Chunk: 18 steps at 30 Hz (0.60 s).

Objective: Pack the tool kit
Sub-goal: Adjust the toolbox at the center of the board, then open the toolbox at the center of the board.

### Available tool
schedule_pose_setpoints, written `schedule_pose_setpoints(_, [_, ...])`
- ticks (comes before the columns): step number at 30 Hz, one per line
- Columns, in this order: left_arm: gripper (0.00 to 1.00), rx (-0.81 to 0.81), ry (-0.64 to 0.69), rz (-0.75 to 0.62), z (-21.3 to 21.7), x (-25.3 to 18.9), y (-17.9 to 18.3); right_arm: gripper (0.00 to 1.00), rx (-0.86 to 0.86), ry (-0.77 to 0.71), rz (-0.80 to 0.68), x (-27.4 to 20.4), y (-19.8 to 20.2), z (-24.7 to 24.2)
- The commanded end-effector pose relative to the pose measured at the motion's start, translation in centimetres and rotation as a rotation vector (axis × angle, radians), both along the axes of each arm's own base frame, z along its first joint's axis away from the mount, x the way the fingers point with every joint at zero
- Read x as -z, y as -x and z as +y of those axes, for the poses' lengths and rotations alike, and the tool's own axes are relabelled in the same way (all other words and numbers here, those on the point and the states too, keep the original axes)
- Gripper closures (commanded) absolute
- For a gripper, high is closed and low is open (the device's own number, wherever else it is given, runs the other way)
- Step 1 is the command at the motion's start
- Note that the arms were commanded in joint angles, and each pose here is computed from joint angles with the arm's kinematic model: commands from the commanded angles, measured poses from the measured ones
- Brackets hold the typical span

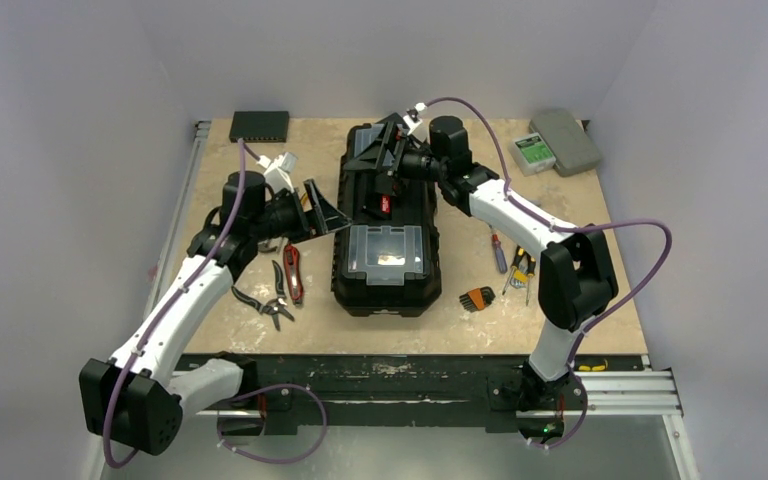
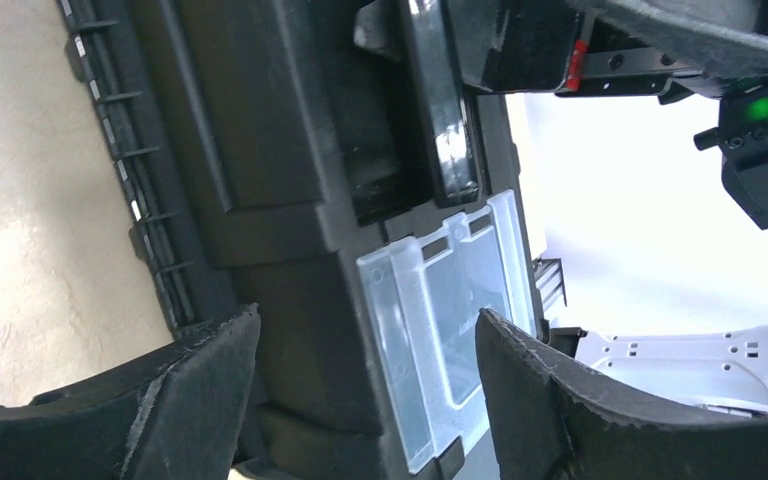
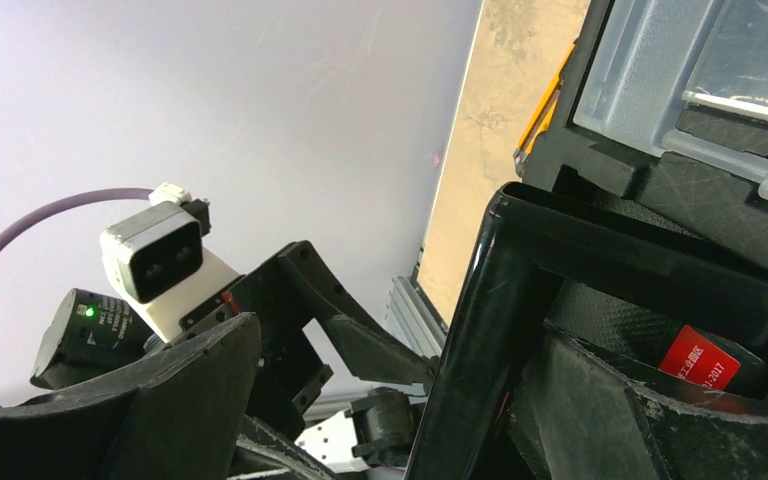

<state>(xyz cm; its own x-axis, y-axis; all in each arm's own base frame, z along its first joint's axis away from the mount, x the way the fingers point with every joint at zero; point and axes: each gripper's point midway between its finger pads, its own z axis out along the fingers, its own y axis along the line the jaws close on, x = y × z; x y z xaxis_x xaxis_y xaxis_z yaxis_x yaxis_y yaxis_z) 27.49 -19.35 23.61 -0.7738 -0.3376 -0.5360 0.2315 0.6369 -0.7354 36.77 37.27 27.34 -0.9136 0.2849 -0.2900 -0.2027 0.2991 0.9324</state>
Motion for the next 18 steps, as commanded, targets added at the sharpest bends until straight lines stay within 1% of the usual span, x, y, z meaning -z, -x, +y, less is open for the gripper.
schedule_pose_setpoints(1, [0.26,-0.011,0.030,-0.087,-1.3,-2.6,-2.0,0.01,-0.071,-0.022,-0.016,0.1,1.7,1.1])
schedule_pose_setpoints(6, [0.29,-0.013,0.029,-0.113,-2.8,-3.1,-3.0,0.01,-0.058,-0.022,-0.014,0.0,1.4,0.8])
schedule_pose_setpoints(10, [0.33,-0.010,0.047,-0.106,-3.7,-3.1,-3.8,0.01,-0.060,-0.025,-0.015,-0.1,1.4,0.9])
schedule_pose_setpoints(15, [0.34,-0.010,0.053,-0.125,-4.3,-3.9,-4.4,0.01,-0.059,-0.026,-0.015,-0.2,1.3,0.9])
schedule_pose_setpoints(18, [0.36,0.000,0.053,-0.129,-4.7,-4.3,-4.6,0.01,-0.059,-0.025,-0.015,-0.1,1.3,0.9])
